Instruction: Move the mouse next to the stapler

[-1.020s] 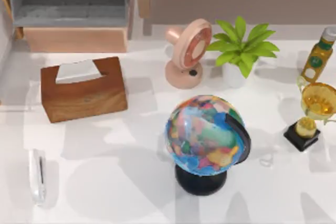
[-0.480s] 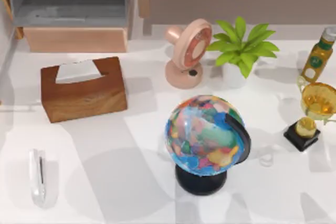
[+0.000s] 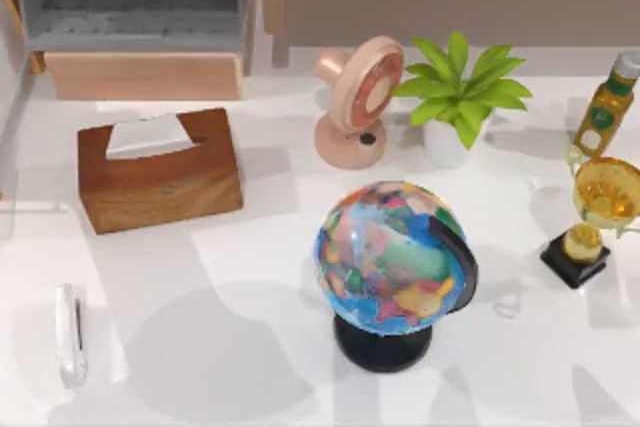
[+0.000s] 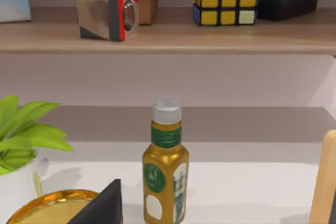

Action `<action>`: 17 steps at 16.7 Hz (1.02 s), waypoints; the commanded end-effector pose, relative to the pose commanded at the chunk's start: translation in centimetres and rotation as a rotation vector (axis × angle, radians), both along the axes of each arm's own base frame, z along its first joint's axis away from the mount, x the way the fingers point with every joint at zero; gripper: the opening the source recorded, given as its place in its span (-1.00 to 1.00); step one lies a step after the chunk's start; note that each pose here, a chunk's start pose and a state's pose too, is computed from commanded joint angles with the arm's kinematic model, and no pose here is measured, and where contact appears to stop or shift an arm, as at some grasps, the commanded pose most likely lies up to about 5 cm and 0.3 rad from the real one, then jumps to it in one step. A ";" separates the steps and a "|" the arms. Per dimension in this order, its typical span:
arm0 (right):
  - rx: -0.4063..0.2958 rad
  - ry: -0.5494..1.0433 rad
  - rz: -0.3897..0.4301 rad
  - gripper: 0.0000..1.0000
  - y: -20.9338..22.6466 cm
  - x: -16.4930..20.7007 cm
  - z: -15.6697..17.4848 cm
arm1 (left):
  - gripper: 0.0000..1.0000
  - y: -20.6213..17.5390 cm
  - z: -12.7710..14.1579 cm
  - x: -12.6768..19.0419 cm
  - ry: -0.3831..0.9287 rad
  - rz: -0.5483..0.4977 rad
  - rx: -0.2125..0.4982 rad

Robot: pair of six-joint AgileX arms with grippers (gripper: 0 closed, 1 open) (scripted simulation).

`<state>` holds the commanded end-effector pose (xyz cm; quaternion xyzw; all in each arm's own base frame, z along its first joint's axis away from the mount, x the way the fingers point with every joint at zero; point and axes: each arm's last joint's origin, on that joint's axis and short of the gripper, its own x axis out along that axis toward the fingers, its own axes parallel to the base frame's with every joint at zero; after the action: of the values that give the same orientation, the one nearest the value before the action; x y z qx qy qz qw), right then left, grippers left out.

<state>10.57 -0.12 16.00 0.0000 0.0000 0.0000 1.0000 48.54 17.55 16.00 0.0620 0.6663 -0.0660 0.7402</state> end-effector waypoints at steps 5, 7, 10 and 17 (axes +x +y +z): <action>0.000 0.000 0.000 1.00 0.0 0.0 0.0 | 1.00 0.2 -0.1 -0.1 0.002 0.004 0.000; 0.000 0.000 0.000 1.00 0.0 0.0 0.0 | 1.00 0.2 -0.2 -0.1 0.000 0.002 0.000; 0.000 0.000 0.000 1.00 0.0 0.0 0.0 | 1.00 0.3 -0.5 -0.1 0.001 0.000 0.000; 0.000 0.000 0.000 1.00 0.0 0.0 0.0 | 1.00 0.3 -1.6 -0.1 -0.001 -0.001 0.000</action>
<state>10.57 -0.12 16.00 0.0000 0.0000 0.0000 1.0000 48.47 17.87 14.40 0.0624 0.6658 -0.0662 0.7406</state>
